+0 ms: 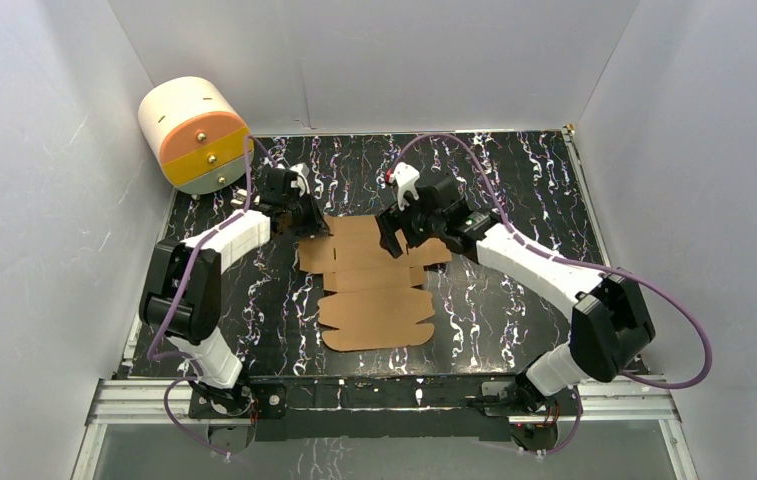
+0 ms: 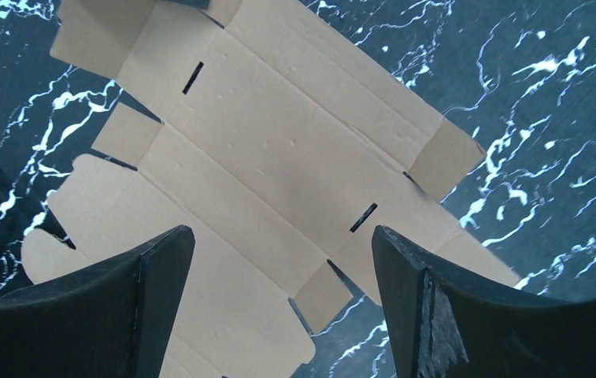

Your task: Fold the paper box

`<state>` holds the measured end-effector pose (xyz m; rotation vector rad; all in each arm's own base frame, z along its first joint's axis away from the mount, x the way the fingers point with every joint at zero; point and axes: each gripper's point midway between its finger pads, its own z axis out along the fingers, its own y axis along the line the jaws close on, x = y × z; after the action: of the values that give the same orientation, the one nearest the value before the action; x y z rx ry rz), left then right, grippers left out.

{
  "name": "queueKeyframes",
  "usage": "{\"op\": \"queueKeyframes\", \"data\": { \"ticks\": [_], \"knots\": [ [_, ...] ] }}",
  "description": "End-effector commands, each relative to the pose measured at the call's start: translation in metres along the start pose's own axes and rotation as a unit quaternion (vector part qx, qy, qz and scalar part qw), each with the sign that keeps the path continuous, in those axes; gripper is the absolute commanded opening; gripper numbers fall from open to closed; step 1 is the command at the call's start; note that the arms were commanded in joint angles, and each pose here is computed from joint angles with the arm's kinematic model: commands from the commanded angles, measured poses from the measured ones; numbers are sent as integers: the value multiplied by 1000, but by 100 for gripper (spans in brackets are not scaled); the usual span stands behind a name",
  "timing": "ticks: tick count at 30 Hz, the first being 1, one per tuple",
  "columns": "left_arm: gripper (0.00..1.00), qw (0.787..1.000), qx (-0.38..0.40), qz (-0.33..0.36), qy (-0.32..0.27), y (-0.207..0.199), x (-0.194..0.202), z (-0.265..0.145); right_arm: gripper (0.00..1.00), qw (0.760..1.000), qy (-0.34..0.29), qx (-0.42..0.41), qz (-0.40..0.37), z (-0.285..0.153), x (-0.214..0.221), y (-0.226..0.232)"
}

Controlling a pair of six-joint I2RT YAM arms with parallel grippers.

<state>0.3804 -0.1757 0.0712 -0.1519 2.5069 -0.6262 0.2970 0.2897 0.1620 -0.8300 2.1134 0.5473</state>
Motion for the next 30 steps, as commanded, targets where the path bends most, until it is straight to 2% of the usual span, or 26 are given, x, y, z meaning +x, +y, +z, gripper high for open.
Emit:
{"op": "queueKeyframes", "data": {
  "ticks": [1, 5, 12, 20, 30],
  "knots": [
    [0, 992, 69, 64, -79, -39, -33, -24, 93, 999, 4, -21, -43, -1, -17, -15],
    [0, 984, 87, 113, -105, -56, -33, -29, 93, 998, 1, -27, -53, 4, -33, -34],
    [0, 970, 115, 155, -145, -70, -32, -37, 93, 994, 1, -51, -97, 20, -51, -60],
    [0, 958, 138, 187, -170, -82, -29, -45, 93, 981, 28, -130, -140, 40, -46, -55],
    [0, 945, 160, 215, -186, -91, -19, -50, 80, 973, 40, -178, -141, 61, -34, -48]
  ]
}}
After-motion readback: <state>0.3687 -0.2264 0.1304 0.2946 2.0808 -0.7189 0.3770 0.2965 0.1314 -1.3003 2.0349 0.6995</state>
